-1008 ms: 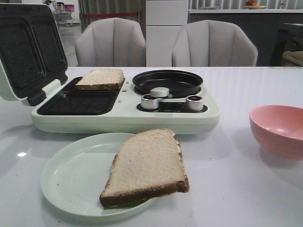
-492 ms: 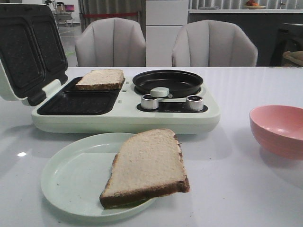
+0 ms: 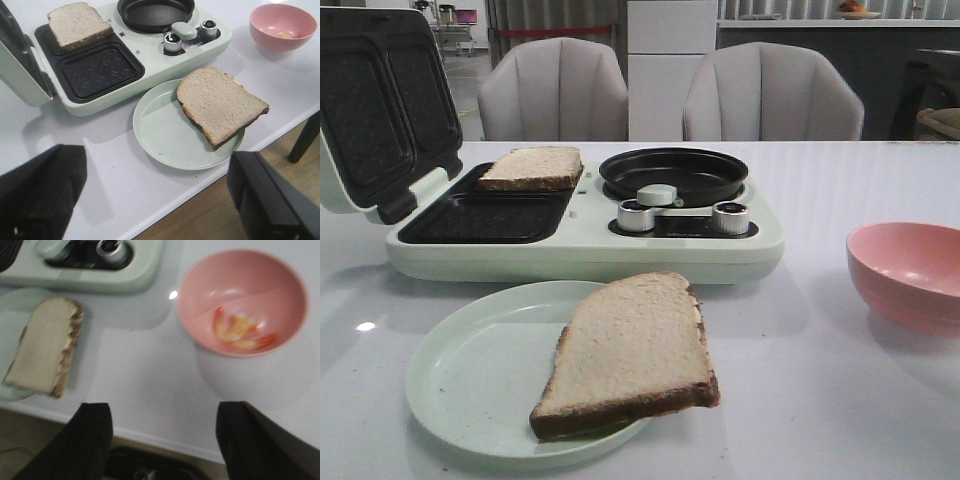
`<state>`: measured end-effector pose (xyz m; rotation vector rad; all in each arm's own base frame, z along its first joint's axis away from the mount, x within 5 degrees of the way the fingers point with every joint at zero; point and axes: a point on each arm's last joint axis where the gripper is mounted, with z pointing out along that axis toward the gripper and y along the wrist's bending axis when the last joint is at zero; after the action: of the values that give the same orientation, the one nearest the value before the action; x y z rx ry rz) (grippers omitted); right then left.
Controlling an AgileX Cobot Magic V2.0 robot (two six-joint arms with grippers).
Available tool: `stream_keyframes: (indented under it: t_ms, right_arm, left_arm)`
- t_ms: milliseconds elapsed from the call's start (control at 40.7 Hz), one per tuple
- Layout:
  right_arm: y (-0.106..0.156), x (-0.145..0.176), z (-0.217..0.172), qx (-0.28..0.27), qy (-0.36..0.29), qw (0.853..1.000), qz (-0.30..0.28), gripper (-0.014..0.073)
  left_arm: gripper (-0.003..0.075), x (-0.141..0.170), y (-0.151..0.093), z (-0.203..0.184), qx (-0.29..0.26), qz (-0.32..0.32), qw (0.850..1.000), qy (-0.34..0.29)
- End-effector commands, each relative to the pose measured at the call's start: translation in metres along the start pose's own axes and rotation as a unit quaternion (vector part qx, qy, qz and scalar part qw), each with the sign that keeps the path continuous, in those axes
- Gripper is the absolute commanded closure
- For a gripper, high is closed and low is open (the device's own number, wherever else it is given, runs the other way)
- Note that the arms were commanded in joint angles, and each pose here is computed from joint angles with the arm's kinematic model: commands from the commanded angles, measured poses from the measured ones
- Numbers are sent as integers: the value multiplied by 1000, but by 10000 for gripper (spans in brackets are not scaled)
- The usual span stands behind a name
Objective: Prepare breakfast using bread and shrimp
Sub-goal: 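Withdraw the left gripper from the sandwich maker, then grasp the remaining bread slice on the plate with the right gripper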
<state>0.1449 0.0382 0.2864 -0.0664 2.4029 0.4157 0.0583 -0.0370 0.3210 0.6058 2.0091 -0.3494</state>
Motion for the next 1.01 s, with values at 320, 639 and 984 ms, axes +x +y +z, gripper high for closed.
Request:
stream_keyframes:
  t_ms: [320,639,984]
  right_arm:
    - [53,-9,93,-148,101,984,24,50]
    - [71,-29,165,-143,176,973,30,50]
    - [81,-45,203,-162,217,962,39,83]
  left_arm:
    - [106,-14,-1,-4,7,1,999,-49]
    - [106,-14,-1,-4,7,1,999,-49]
    - [106,-14,-1,-4,7,1,999,-49]
